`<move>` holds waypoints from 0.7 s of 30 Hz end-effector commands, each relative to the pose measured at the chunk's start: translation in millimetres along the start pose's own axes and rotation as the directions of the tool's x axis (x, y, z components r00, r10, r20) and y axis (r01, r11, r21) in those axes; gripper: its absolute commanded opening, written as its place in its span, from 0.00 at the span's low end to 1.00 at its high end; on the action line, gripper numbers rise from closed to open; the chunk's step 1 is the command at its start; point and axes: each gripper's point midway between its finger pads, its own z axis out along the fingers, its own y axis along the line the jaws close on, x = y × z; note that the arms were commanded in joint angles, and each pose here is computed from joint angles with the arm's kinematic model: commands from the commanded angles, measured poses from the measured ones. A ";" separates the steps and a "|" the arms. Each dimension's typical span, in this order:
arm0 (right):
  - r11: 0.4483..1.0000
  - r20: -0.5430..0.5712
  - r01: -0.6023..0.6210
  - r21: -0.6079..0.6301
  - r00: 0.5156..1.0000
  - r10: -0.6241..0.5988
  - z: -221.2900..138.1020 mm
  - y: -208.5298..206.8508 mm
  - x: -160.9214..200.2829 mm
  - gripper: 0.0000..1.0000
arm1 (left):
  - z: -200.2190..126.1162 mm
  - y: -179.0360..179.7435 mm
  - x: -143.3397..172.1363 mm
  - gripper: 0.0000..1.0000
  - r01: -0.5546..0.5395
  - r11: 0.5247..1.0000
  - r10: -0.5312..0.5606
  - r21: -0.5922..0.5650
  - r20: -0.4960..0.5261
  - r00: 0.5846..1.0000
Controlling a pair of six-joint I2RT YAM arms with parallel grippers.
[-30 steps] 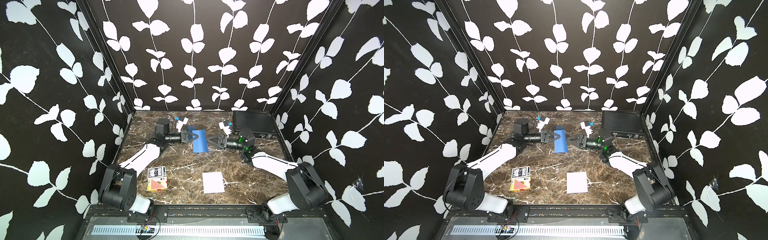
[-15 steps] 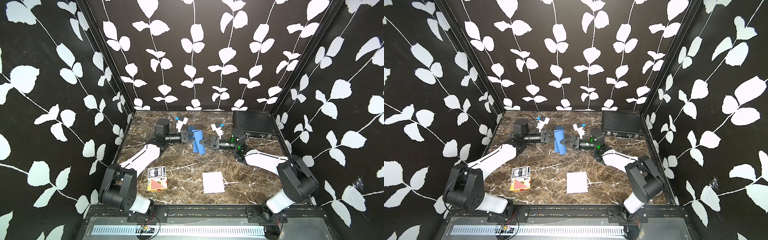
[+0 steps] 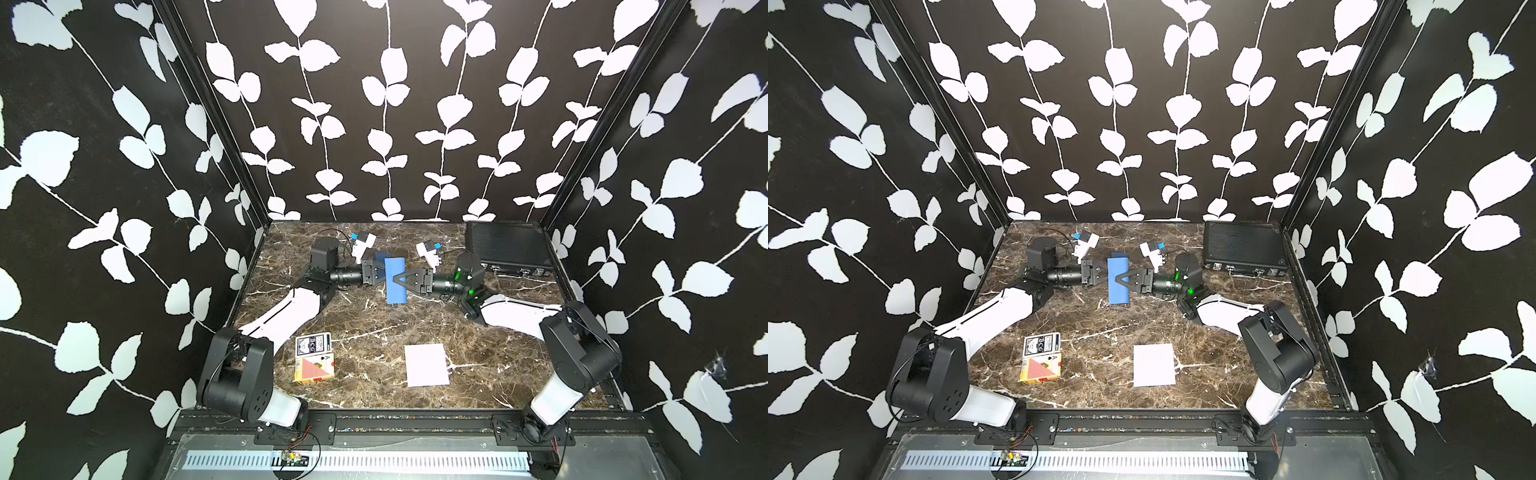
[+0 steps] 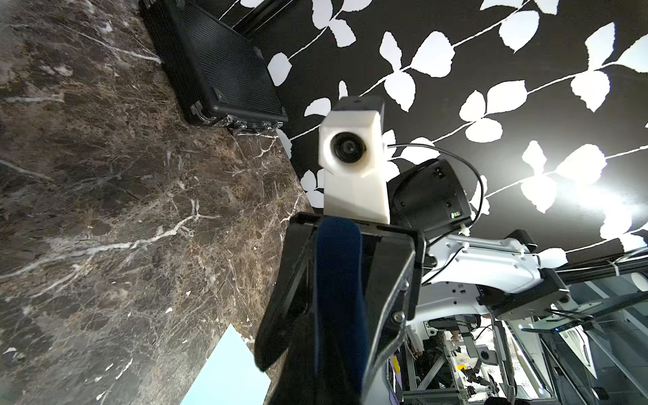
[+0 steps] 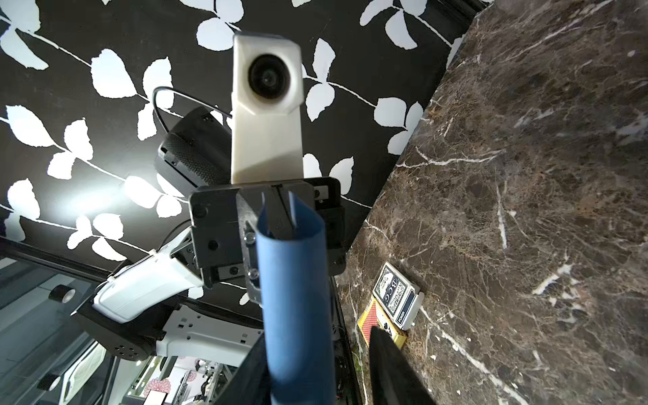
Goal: Fold the square paper along the opposite sides
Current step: Fold the paper.
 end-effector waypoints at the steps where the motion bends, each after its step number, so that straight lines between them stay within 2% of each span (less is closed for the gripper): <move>1: 0.994 0.030 0.087 -0.061 0.996 -0.085 5.1 23.3 -16.0 0.38 | -1.4 -9.8 0.2 0.00 -0.037 0.999 0.036 0.021 0.006 0.999; 9: 0.995 0.010 0.076 -0.069 0.997 -0.075 5.9 23.6 -12.8 0.28 | -1.4 -9.1 0.6 0.00 -0.036 0.999 0.036 0.019 0.006 0.999; 21: 0.995 -0.030 0.070 -0.067 0.997 -0.072 6.0 24.0 -7.0 0.23 | -2.2 -9.0 1.2 0.00 -0.040 0.999 0.040 0.011 0.006 0.999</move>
